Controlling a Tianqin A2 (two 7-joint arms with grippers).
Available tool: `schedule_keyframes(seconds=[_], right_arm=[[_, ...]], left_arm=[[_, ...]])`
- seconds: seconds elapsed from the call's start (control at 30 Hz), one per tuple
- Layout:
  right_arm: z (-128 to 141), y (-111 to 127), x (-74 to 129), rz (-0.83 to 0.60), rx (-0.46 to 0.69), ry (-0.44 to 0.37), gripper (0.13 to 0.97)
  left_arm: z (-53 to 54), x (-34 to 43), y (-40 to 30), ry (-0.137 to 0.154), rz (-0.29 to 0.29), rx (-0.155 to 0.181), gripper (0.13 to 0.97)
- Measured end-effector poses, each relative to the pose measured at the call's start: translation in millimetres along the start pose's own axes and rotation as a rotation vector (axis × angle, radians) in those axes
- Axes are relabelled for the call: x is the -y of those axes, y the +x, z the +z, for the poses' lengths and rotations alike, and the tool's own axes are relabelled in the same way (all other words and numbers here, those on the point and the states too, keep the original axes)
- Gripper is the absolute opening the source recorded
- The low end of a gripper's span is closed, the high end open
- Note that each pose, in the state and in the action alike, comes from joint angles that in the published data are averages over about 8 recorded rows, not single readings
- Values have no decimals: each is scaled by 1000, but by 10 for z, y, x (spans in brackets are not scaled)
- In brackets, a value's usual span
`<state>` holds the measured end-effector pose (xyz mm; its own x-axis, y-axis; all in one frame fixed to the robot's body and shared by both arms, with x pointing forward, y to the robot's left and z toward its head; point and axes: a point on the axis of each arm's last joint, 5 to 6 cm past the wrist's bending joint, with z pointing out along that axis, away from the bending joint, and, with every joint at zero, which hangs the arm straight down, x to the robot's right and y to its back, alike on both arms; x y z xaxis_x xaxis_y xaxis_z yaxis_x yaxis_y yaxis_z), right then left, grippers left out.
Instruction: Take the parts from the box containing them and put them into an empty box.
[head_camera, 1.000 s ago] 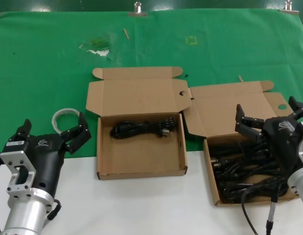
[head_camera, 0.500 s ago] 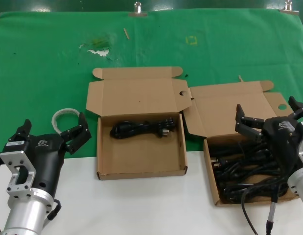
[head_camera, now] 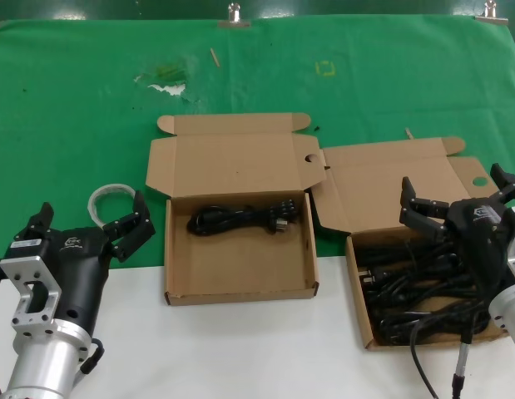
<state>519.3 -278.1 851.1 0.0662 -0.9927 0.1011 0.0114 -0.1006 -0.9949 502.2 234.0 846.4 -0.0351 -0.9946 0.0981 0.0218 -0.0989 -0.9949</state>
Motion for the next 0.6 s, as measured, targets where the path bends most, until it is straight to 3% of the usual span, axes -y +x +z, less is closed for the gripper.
schedule_keyframes(seconds=[0.6], right_arm=[[0,0,0,0,0,0,966]], left_arm=[[0,0,0,0,0,0,966]])
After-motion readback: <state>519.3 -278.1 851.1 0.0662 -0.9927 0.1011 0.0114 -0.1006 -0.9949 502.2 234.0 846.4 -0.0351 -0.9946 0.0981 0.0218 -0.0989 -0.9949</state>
